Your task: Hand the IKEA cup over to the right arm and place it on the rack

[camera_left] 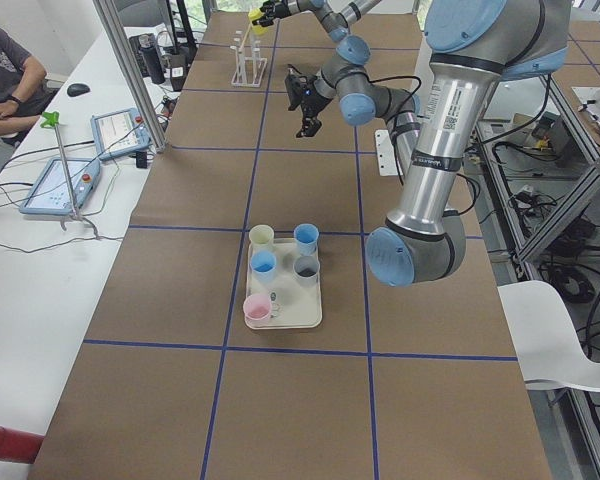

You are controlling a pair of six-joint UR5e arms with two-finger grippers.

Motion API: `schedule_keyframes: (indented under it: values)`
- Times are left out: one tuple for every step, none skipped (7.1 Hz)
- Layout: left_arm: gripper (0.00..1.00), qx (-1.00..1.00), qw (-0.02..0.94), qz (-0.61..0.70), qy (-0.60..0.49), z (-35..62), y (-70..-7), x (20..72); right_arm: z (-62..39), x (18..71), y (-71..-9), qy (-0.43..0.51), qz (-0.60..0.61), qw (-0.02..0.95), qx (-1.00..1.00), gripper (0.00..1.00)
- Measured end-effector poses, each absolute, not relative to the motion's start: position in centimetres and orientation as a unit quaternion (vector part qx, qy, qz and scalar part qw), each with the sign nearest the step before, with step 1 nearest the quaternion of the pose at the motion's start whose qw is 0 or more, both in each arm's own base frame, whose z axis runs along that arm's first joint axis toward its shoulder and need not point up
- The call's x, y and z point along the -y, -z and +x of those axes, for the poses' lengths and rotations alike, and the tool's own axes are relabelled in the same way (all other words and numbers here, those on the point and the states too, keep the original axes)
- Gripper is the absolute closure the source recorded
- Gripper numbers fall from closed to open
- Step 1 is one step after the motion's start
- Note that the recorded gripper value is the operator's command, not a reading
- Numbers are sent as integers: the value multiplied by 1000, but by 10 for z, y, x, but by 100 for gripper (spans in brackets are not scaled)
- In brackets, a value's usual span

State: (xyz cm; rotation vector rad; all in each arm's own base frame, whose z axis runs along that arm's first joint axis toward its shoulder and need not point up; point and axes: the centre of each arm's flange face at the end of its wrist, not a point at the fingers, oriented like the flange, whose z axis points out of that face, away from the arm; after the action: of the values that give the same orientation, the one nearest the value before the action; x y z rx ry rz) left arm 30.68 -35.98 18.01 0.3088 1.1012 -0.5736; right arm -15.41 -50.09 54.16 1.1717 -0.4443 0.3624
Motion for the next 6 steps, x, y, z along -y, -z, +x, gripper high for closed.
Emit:
schedule_keyframes:
  values:
    - [0, -514, 802, 144, 268, 307, -180, 360, -156, 503, -546, -167, 543, 797, 205, 100]
    - [0, -513, 803, 144, 268, 307, -181, 360, -158, 505, -550, -167, 541, 799, 203, 100]
    - [0, -513, 803, 143, 268, 308, -181, 360, -158, 506, -553, -166, 539, 801, 201, 100]
    - [0, -513, 803, 143, 268, 308, -181, 360, -159, 507, -556, -166, 538, 802, 200, 72]
    - [0, -513, 803, 143, 268, 308, -181, 360, -161, 509, -558, -166, 537, 803, 199, 1]
    - [0, -513, 803, 143, 268, 308, -181, 360, -162, 511, -558, -166, 536, 803, 199, 0]
